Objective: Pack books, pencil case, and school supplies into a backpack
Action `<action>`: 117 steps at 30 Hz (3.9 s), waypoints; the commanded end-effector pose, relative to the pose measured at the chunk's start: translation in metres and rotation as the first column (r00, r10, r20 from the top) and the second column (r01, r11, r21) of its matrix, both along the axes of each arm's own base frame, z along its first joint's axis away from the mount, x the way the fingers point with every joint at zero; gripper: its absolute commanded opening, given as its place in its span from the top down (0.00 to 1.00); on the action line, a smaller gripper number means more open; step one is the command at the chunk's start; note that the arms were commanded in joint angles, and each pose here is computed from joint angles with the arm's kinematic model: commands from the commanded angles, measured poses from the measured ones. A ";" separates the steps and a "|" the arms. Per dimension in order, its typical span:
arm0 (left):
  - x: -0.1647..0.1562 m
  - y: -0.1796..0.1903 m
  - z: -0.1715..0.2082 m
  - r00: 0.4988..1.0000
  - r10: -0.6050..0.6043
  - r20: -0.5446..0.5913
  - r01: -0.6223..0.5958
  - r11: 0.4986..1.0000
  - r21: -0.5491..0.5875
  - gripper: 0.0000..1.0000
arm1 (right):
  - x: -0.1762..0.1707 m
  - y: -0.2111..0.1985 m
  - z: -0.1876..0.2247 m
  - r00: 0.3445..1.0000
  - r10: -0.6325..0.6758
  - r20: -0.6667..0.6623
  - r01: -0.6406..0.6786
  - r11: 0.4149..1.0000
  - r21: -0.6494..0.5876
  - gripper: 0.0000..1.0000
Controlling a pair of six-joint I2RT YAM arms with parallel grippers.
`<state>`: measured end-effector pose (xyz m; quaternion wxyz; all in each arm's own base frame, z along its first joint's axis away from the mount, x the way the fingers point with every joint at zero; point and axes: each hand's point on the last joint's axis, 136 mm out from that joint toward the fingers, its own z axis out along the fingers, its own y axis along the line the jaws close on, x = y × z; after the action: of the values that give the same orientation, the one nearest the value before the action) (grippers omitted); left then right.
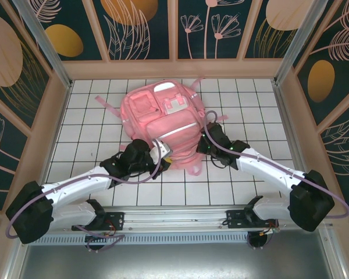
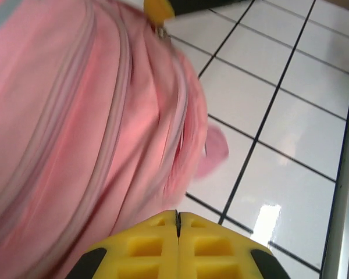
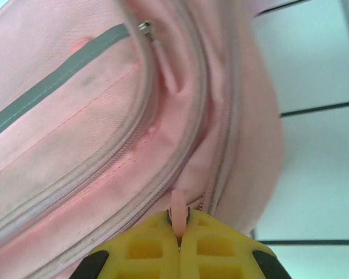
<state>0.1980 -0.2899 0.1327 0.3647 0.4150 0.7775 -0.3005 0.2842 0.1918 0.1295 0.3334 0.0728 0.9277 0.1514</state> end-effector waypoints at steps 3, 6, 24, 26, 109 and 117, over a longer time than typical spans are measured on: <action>-0.005 0.003 -0.012 0.999 -0.012 -0.035 0.014 0.999 0.047 1.00 | 0.013 -0.012 0.034 0.993 0.019 0.118 -0.019 1.000 -0.001 1.00; 0.004 0.002 -0.004 0.999 0.032 -0.019 -0.031 0.999 0.029 1.00 | 0.006 0.007 0.035 0.987 0.124 0.098 -0.132 0.989 0.073 1.00; -0.006 -0.042 -0.010 0.992 -0.127 -0.023 0.129 0.984 0.121 0.35 | -0.019 0.035 0.066 0.947 0.305 0.105 -0.321 0.867 0.382 1.00; 0.002 -0.042 -0.011 0.995 -0.098 -0.006 0.098 0.986 0.133 0.36 | -0.023 0.039 0.074 0.938 0.325 0.123 -0.347 0.846 0.405 1.00; 0.061 -0.042 0.075 0.981 0.183 -0.065 -0.175 0.978 0.114 0.41 | -0.041 0.035 0.061 0.939 0.325 0.115 -0.337 0.791 0.511 1.00; 0.004 -0.069 0.043 0.995 -0.051 -0.084 0.061 0.990 0.129 0.42 | -0.044 0.046 0.079 0.919 0.380 0.102 -0.372 0.753 0.543 1.00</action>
<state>0.2077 -0.3451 0.1799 0.2957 0.4210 0.8185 -0.2558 0.2404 0.2246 0.1679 0.2358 0.0186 0.8702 0.4322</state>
